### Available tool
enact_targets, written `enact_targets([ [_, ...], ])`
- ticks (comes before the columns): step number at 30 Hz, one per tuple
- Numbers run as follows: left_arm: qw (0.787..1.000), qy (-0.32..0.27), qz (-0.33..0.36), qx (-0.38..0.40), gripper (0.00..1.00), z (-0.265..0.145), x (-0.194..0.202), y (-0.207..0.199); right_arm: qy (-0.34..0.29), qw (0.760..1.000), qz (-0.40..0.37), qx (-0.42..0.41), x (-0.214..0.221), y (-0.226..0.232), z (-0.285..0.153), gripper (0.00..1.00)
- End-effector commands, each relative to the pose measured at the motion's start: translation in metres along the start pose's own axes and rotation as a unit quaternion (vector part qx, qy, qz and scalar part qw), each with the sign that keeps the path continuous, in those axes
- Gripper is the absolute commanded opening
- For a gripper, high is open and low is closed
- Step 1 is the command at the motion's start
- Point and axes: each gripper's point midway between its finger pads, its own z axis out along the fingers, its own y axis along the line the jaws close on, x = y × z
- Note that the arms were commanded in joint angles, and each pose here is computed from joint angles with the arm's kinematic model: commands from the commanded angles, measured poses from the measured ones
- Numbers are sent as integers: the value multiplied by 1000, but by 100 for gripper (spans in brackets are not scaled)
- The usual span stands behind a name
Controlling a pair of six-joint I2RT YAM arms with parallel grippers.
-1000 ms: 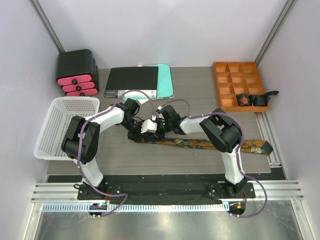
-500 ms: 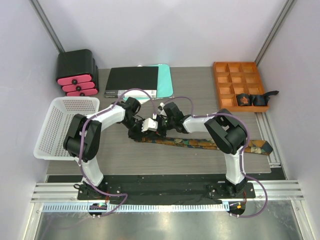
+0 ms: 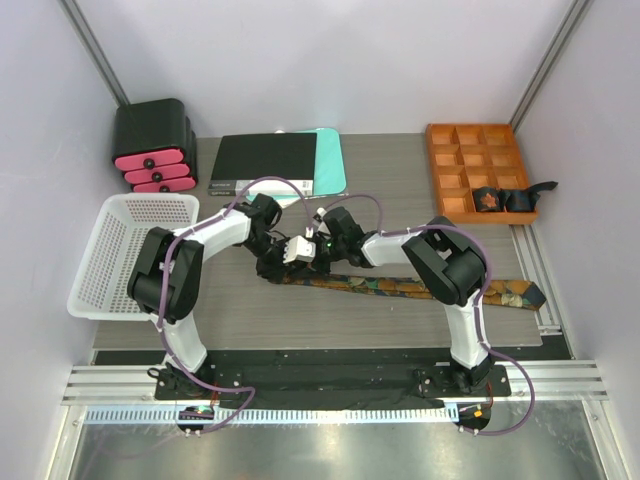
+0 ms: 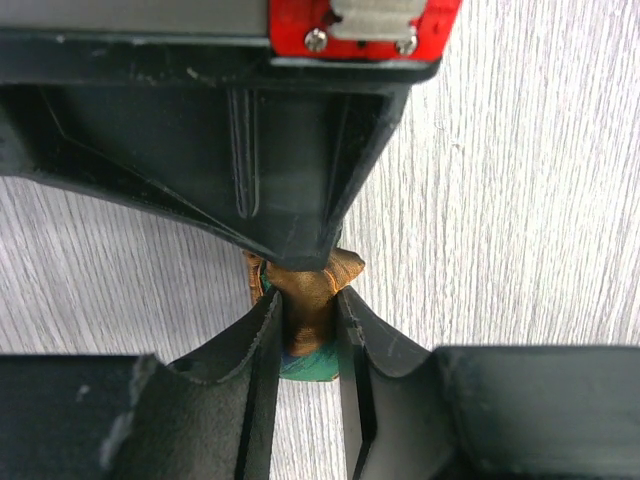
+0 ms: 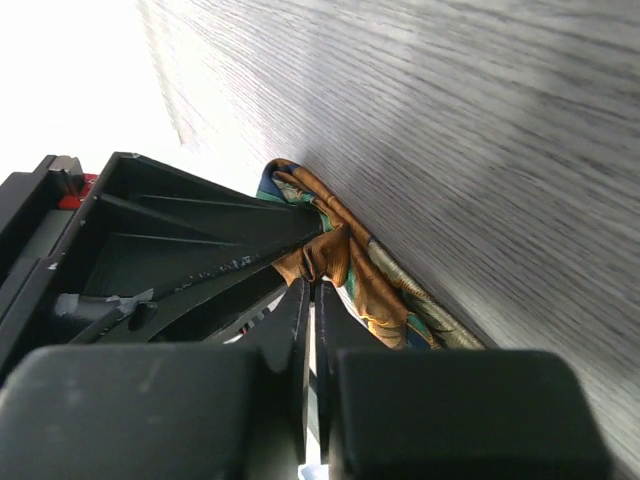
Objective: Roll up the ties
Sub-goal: Roll the tie at the center of the board.
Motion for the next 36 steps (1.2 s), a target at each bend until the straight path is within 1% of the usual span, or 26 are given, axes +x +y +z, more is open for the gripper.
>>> enact_targets([
  [1, 1000, 21, 2, 2, 30, 1, 8, 2, -9, 1000, -22, 6, -6, 3, 2, 1],
  [3, 1000, 23, 2, 0, 29, 1, 10, 3, -12, 1000, -22, 10, -9, 1, -1, 1],
  [5, 1000, 22, 0, -2, 34, 1, 10, 3, -12, 999, -26, 20, -10, -4, -3, 1],
  [6, 1000, 16, -1, -2, 37, 0, 8, 3, -19, 999, -29, 25, -15, -5, -5, 1],
  [7, 1000, 10, -2, -5, 43, -3, 5, 5, -15, 999, -30, 34, -14, -10, -7, 1],
  [8, 1000, 3, -3, -12, 46, -9, 4, 8, -14, 999, -33, 37, -14, -12, -7, 1],
  [9, 1000, -8, -4, -15, 53, -12, 0, 8, -13, 999, -32, 42, -16, -14, -9, 1],
  [10, 1000, -16, -1, -21, 56, -17, -4, 11, -10, 998, -28, 48, -14, -18, -10, 1],
  [13, 998, -48, 0, -41, 63, -34, -14, 16, 0, 998, -28, 64, -12, -27, -13, 1],
  [15, 997, -55, 2, -53, 68, -40, -14, 18, 2, 997, -37, 68, -12, -28, -14, 1],
  [17, 997, -54, 3, -56, 70, -39, -11, 17, 11, 996, -36, 84, -8, -36, -15, 1],
  [18, 996, -57, 9, -62, 74, -39, -12, 18, 15, 995, -33, 90, -6, -39, -15, 1],
  [22, 996, -68, 7, -56, 76, -33, -12, 17, 16, 994, -30, 102, -8, -47, -15, 1],
  [26, 996, -71, 10, -49, 75, -27, -15, 18, 20, 993, -27, 113, -6, -56, -14, 1],
  [29, 997, -58, 16, -42, 69, -20, -16, 18, 21, 993, -26, 114, -6, -58, -12, 1],
  [32, 998, -49, 13, -32, 59, -14, -16, 17, 19, 993, -25, 118, -7, -60, -12, 1],
  [36, 999, -38, 4, -14, 56, -10, -12, 12, 17, 992, -26, 120, -8, -62, -12, 1],
])
